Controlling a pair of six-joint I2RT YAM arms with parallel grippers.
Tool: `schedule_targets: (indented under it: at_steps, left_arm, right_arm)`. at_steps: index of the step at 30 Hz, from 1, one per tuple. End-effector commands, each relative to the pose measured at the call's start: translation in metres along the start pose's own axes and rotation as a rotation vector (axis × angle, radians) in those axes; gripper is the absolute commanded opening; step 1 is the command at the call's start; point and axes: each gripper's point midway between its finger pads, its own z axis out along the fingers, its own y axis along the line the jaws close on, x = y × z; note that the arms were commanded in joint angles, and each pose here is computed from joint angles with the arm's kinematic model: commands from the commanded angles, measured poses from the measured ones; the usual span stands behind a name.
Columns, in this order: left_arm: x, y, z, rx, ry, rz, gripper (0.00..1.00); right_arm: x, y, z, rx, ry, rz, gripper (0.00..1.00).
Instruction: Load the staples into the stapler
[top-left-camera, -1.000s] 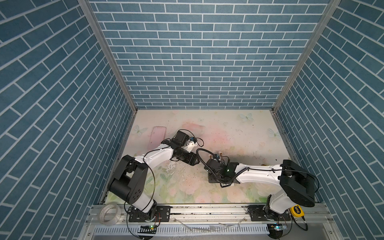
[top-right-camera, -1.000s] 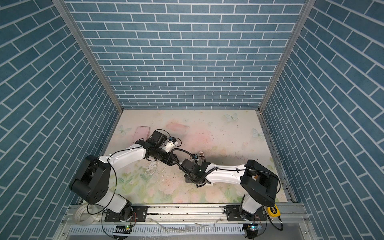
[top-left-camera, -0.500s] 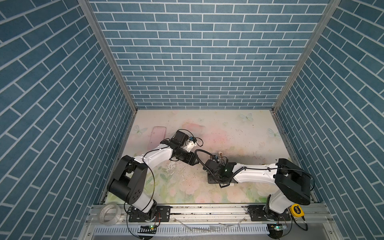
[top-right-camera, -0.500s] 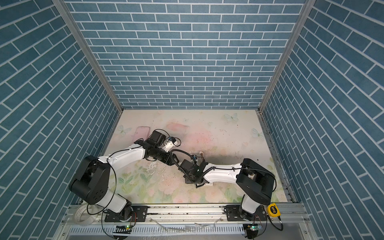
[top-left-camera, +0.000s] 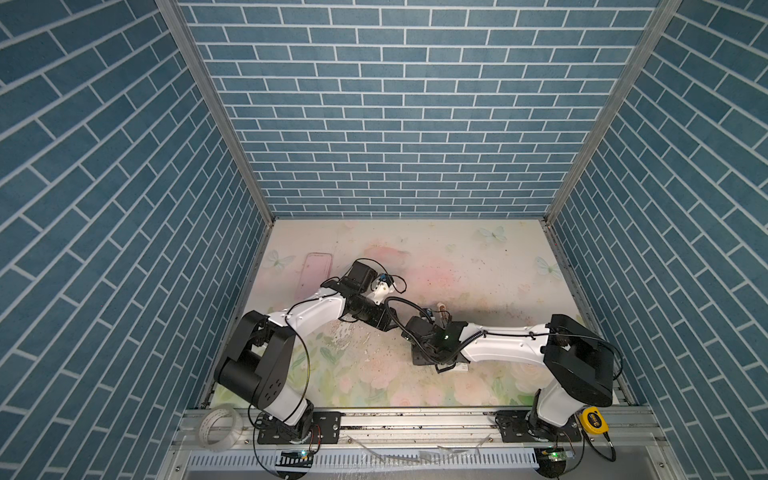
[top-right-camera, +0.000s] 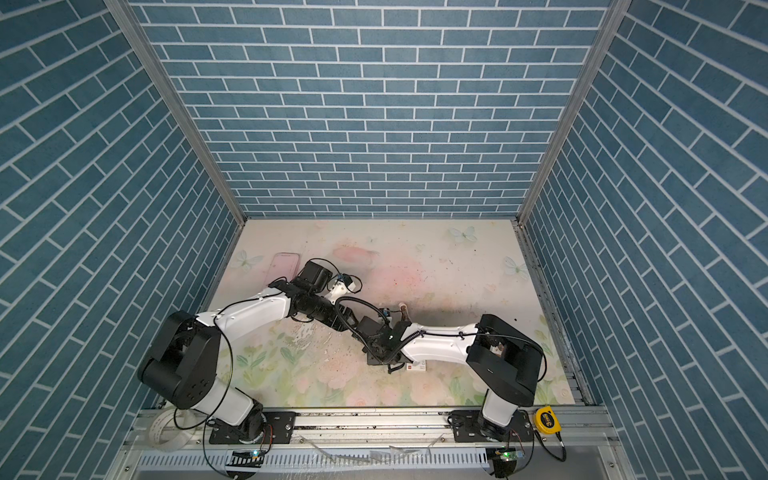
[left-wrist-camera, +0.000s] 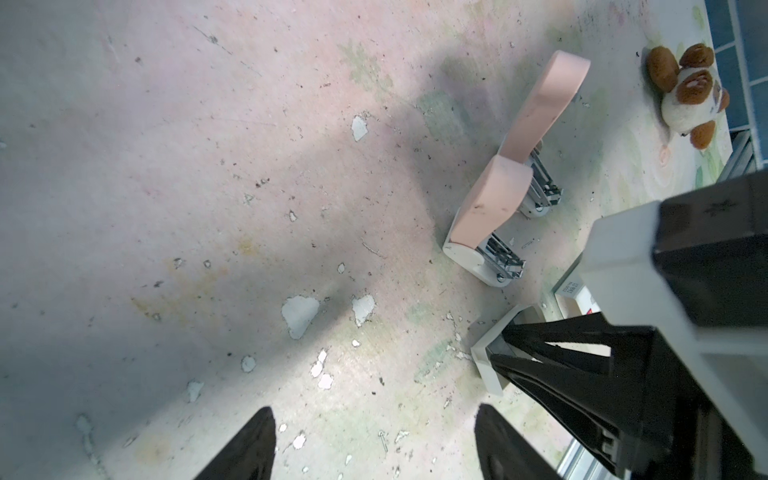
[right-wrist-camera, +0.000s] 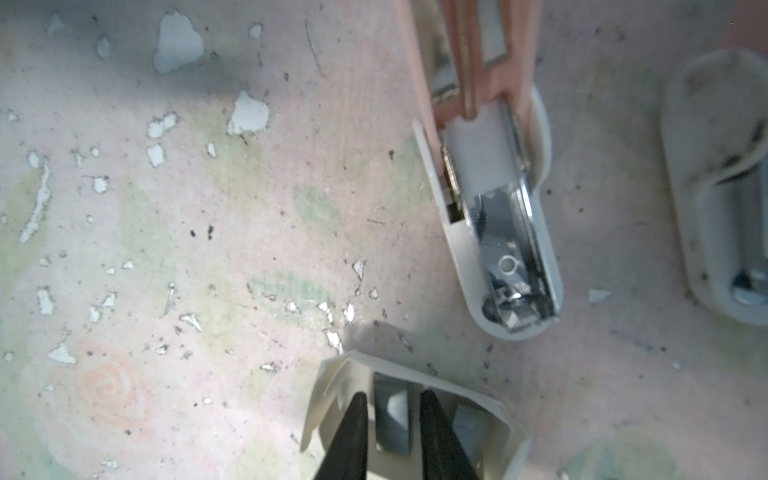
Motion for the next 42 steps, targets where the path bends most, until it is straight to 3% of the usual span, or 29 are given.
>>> schedule_targets:
  at_steps: [1,24,33,42]
  left_arm:
    - [0.004,0.001,-0.001,0.005,0.004,0.004,0.78]
    - [0.004,0.004,-0.001,0.011,0.004,-0.008,0.78]
    - [0.005,0.004,0.000,0.018,0.007,-0.012,0.78]
    - [0.004,0.004,-0.001,0.017,0.003,-0.010,0.78]
  right_arm:
    - [-0.001,-0.004,-0.003,0.046,-0.012,-0.022,0.25]
    - [-0.003,-0.003,0.004,0.091,0.003,-0.048,0.25]
    - [0.000,-0.005,0.008,0.110,0.015,-0.058,0.19]
    - [0.002,-0.009,0.009,0.138,0.016,-0.074,0.04]
